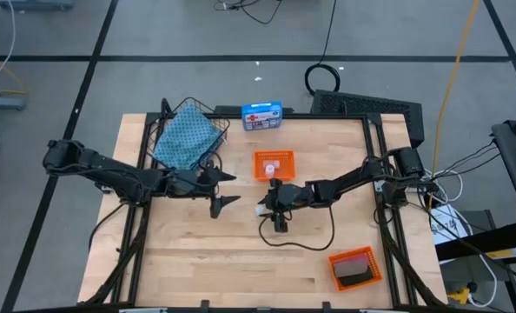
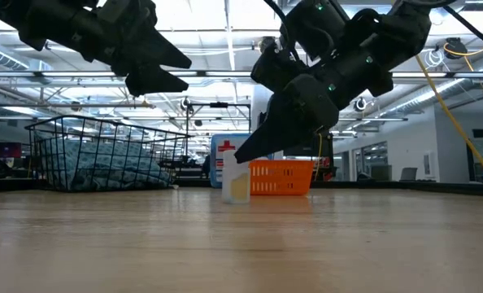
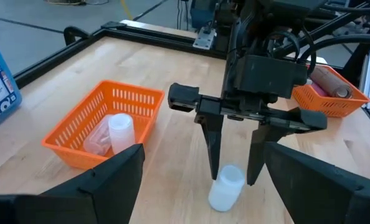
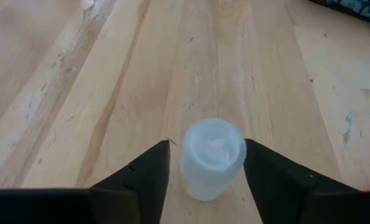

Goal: Pick & place medical supplies in basket/bin
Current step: Put the transparent pill bottle into the top orange bin

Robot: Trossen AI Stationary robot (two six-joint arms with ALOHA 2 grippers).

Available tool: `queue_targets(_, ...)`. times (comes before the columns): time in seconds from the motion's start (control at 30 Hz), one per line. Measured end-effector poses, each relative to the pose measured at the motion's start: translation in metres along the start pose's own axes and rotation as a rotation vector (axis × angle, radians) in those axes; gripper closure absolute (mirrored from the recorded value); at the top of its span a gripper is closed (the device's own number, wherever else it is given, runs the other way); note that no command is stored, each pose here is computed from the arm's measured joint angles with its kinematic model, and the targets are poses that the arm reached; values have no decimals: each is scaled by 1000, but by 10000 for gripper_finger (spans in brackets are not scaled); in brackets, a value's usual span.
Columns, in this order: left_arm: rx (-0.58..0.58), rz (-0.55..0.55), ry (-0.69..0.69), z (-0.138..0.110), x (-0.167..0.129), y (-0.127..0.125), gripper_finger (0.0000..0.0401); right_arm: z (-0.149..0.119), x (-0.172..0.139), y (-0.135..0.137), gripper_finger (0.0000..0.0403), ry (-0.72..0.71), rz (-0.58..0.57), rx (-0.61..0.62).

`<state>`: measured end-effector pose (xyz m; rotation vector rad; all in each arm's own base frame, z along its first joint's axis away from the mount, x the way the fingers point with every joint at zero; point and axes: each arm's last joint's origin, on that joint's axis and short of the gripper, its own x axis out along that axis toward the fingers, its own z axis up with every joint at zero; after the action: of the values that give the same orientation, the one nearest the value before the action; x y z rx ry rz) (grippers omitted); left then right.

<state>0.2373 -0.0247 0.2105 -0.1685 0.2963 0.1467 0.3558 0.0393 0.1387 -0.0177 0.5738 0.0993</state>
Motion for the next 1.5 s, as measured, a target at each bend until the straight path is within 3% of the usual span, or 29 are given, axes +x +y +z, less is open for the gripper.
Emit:
queue_targets(0.3,-9,-1,-1,0,0,0,65,0,0,-1,270,-2,-1,1)
queue_targets(0.5,-10,-1,-2,0,0,0,59,7,-5,-1,273,-32,0,1)
queue_targets(0.73,-11,-1,-3,1,0,0,63,33,-32,0,270,-125,4,1)
queue_targets(1.0,-11,-1,-3,1,0,0,60,63,-84,-9,269,-196,-24,9)
queue_targets(1.27,-11,-1,-3,1,0,0,65,68,-126,-36,269,-145,-226,21)
queue_targets(1.5,-11,-1,-3,1,0,0,59,48,-131,-70,269,-73,-356,98)
